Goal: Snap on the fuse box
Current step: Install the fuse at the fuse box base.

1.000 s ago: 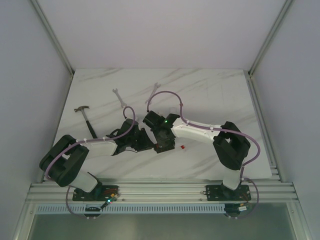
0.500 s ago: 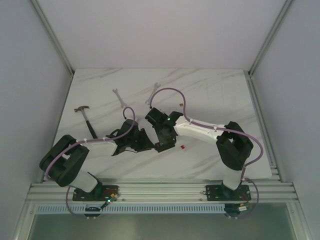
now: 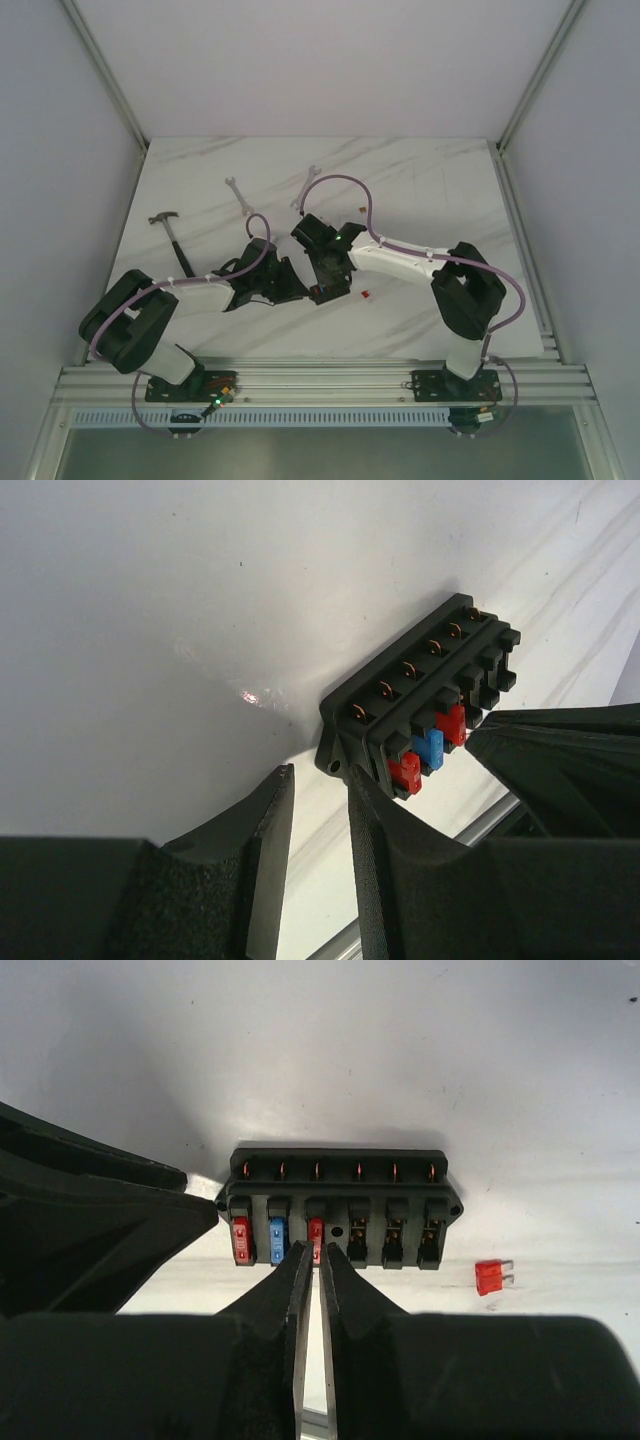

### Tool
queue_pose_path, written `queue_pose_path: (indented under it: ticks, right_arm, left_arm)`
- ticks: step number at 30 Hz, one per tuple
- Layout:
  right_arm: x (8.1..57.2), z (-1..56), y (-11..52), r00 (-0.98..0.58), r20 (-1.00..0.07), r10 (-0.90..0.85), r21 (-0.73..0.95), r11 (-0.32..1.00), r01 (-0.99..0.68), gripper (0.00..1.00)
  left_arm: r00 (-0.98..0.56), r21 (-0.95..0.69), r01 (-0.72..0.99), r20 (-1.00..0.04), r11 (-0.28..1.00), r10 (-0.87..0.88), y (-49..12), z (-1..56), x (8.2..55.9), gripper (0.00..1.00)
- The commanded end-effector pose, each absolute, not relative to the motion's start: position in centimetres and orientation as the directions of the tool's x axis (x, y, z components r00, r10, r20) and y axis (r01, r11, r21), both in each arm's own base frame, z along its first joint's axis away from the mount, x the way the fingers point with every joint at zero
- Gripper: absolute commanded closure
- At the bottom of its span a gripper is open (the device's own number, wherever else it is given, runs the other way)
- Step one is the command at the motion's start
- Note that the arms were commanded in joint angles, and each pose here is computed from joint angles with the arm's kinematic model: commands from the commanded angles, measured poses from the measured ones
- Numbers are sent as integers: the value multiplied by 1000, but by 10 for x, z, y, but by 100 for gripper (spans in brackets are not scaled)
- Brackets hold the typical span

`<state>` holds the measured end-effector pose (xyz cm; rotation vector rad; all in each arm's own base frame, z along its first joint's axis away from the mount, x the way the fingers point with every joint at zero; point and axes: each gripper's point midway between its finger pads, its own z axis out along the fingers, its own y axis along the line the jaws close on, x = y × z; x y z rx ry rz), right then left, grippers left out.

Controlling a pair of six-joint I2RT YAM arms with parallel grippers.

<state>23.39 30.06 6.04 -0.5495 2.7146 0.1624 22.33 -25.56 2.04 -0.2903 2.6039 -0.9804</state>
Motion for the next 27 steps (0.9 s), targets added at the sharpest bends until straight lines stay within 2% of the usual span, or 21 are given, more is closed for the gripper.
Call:
queue_pose_path:
  ticks: [1, 6, 14, 23, 27]
  right_arm:
    - [225, 42, 297, -875, -317, -367, 42, 916, -399, 86]
    - [215, 34, 289, -886, -260, -384, 29, 914, -404, 88]
    - [197, 9, 276, -891, -153, -427, -7, 902, -431, 100]
    - [168, -33, 230, -882, 25, -470, -153, 870, -468, 100]
    - [155, -54, 219, -872, 88, -482, -167, 856, -490, 100]
  left_arm:
    - [-926, -640, -87, -231, 764, -299, -250, 9, 217, 62]
    - [-925, -640, -86, -232, 763, -299, -250, 10, 217, 62]
    - [-925, -639, -86, -234, 764, -301, -250, 10, 218, 62]
    - [-926, -633, -90, -231, 769, -299, -248, 7, 217, 62]
    - [-926, -630, -93, -229, 771, -299, -247, 4, 216, 62]
